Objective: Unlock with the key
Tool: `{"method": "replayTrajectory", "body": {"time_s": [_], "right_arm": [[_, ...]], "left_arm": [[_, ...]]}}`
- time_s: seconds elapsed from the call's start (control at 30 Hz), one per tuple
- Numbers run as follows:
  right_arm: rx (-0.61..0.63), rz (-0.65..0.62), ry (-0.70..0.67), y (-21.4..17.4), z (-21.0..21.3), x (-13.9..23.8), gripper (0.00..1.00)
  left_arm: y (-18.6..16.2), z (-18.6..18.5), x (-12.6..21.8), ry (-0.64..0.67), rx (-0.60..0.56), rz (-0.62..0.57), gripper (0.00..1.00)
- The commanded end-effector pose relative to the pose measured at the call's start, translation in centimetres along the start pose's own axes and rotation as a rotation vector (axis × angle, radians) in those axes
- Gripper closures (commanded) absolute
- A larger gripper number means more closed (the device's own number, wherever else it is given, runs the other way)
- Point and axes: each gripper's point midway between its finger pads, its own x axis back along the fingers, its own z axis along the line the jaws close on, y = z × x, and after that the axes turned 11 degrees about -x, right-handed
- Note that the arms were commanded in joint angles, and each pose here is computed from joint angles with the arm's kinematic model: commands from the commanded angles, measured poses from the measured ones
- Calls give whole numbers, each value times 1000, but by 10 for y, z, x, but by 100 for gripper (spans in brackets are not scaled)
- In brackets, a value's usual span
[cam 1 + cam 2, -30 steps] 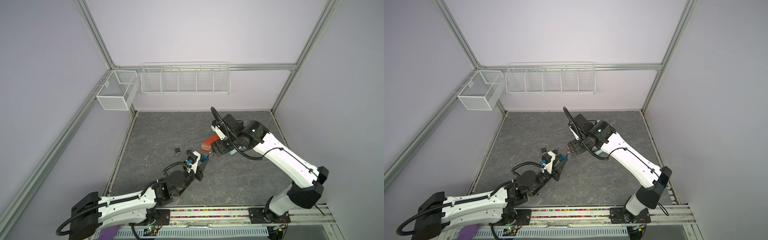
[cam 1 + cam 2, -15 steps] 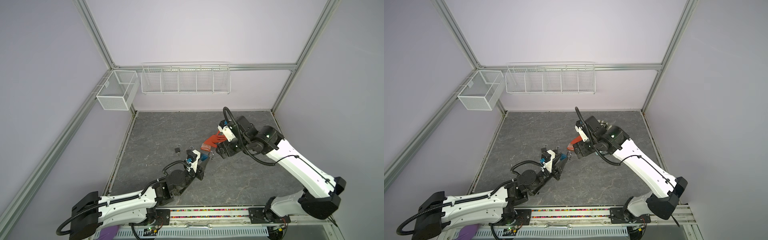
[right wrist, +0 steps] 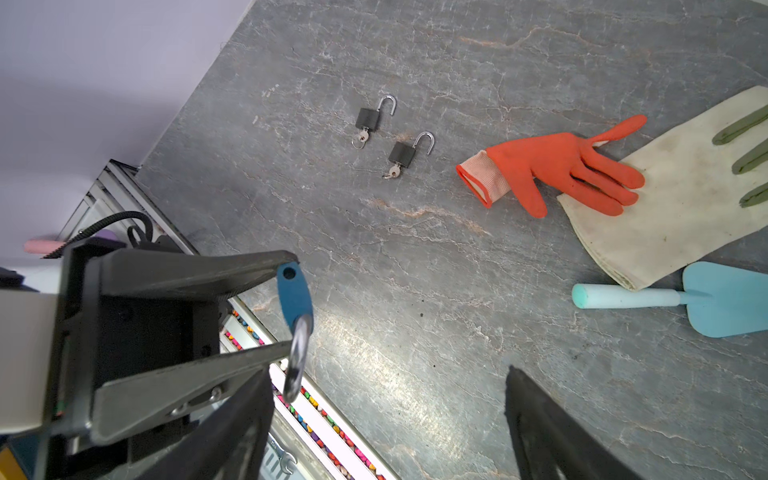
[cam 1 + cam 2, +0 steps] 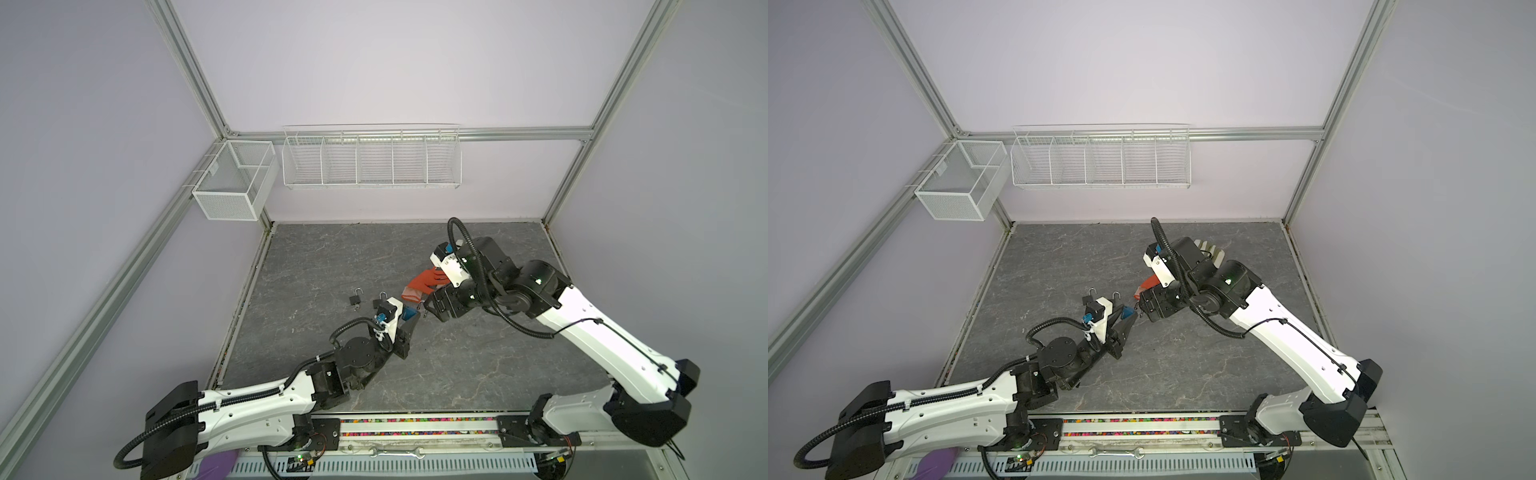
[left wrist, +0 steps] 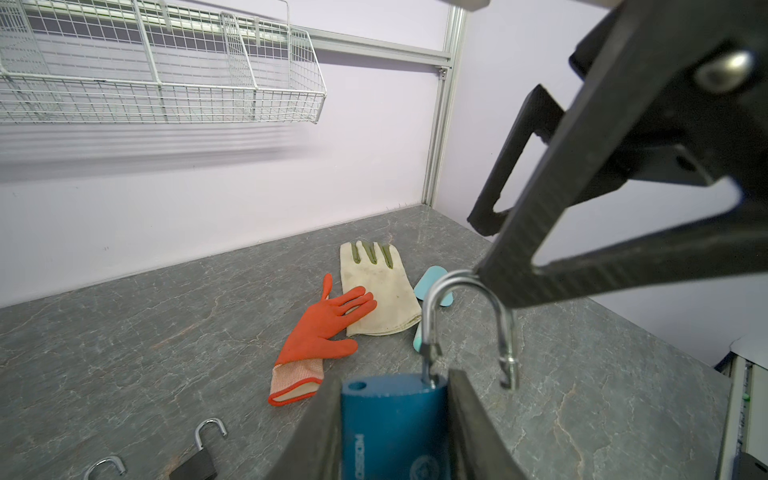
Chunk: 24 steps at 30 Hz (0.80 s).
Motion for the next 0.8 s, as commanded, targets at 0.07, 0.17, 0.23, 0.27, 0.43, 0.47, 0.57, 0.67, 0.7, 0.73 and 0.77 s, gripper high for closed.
{"method": "replayTrajectory", "body": {"time_s": [0.07,0.17,0.23,0.27,0.43,0.47,0.57,0.67,0.7,0.73,0.77], "right_arm": [[-6,-6,-42,-1,-7,-4,12],[5,2,-62,-2,-11,-4,12],[9,3,-75,-3,-13,-4,12],[11,-2,-72,-2,-13,-2,12],[11,-67,-24,5,-6,20,12],[2,-89,-41,7,-10,24,12],[-51,-147,-128,8,-35,30,11],[-118,-159,-193,1,-61,27,11],[-139,-159,-214,-2,-70,24,12],[-168,-159,-240,-7,-80,21,12],[-205,-147,-263,-14,-91,17,11]], "left_arm": [[27,4,0,19,41,-62,100],[26,5,0,24,42,-62,100],[26,5,0,27,44,-64,100],[25,5,-1,29,43,-58,100],[16,7,-3,46,67,0,100],[12,7,-4,50,79,27,100],[-4,5,-9,70,131,156,100],[-21,0,-10,83,190,324,100],[-29,0,-10,99,218,369,100],[-37,-1,-10,119,261,411,100],[-46,-3,-10,133,302,454,100]]}}
